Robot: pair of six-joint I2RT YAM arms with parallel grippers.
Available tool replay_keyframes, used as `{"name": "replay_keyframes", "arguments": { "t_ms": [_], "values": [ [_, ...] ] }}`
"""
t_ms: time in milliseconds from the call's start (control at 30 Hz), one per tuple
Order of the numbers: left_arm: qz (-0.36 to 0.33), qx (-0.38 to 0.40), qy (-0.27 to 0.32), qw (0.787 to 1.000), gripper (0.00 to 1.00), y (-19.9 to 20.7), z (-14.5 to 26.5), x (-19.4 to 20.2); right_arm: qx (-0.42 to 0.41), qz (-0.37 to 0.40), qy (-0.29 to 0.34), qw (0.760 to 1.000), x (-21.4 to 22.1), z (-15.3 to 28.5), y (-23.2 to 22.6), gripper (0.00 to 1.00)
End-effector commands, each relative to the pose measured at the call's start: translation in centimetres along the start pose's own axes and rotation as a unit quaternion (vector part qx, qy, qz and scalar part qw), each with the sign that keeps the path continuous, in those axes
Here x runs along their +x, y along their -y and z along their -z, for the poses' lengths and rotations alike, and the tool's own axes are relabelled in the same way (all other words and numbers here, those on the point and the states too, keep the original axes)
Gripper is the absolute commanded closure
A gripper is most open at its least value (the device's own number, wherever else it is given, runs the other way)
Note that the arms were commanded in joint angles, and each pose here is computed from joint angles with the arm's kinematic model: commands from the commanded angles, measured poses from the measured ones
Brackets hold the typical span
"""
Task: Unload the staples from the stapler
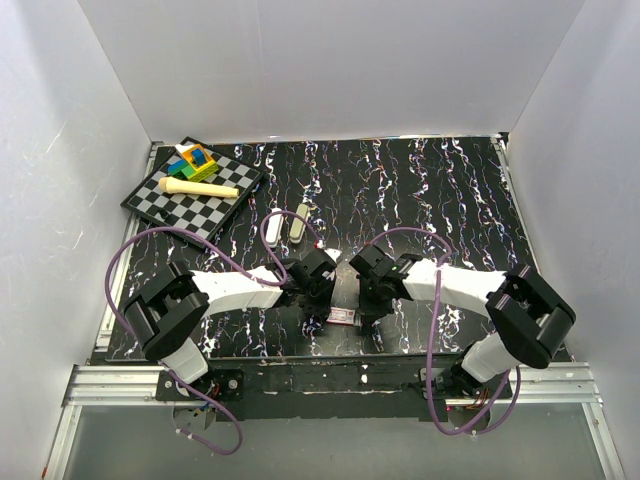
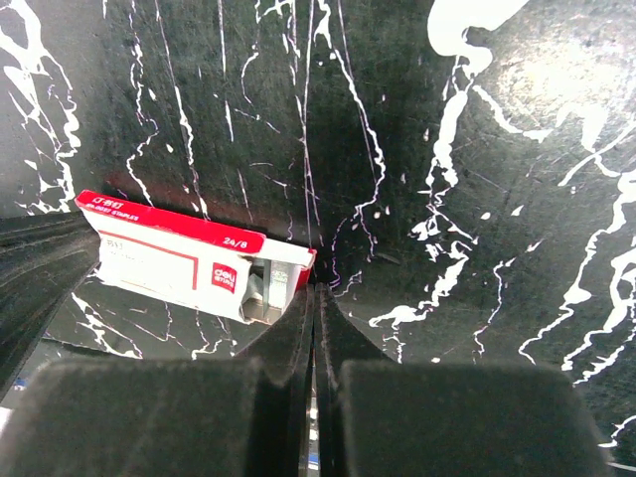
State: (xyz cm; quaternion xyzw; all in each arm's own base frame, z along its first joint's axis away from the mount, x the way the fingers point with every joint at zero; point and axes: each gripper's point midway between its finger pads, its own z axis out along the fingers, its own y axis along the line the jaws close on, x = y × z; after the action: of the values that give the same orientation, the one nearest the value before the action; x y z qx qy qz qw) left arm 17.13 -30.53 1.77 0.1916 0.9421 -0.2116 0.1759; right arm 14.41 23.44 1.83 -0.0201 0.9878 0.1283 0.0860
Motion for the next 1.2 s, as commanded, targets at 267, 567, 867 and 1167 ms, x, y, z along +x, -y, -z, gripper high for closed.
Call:
{"name": "replay_keyframes", "arguments": {
  "t_ms": [267,567,867,1167],
  "values": [
    [-0.005,0.001,-0.013,1.000,1.00,0.6,-0.4,0.8,-0.043,-0.008,0.016,0.999,-1.5,-1.0,-3.6,0.99],
    [-0.007,0.004,-0.013,1.000,1.00,0.9,-0.5,0.9,-0.052,-0.004,0.019,0.998,-1.8,-1.3,-5.1,0.99],
    [-0.007,0.006,-0.010,1.000,1.00,1.4,-0.5,0.7,-0.064,0.002,0.024,0.998,-2.2,-1.7,-6.5,0.99],
    [-0.007,0.008,-0.006,1.000,1.00,1.6,-0.3,0.6,-0.079,0.020,0.033,0.996,-2.7,-1.9,-8.0,0.99]
  ]
}}
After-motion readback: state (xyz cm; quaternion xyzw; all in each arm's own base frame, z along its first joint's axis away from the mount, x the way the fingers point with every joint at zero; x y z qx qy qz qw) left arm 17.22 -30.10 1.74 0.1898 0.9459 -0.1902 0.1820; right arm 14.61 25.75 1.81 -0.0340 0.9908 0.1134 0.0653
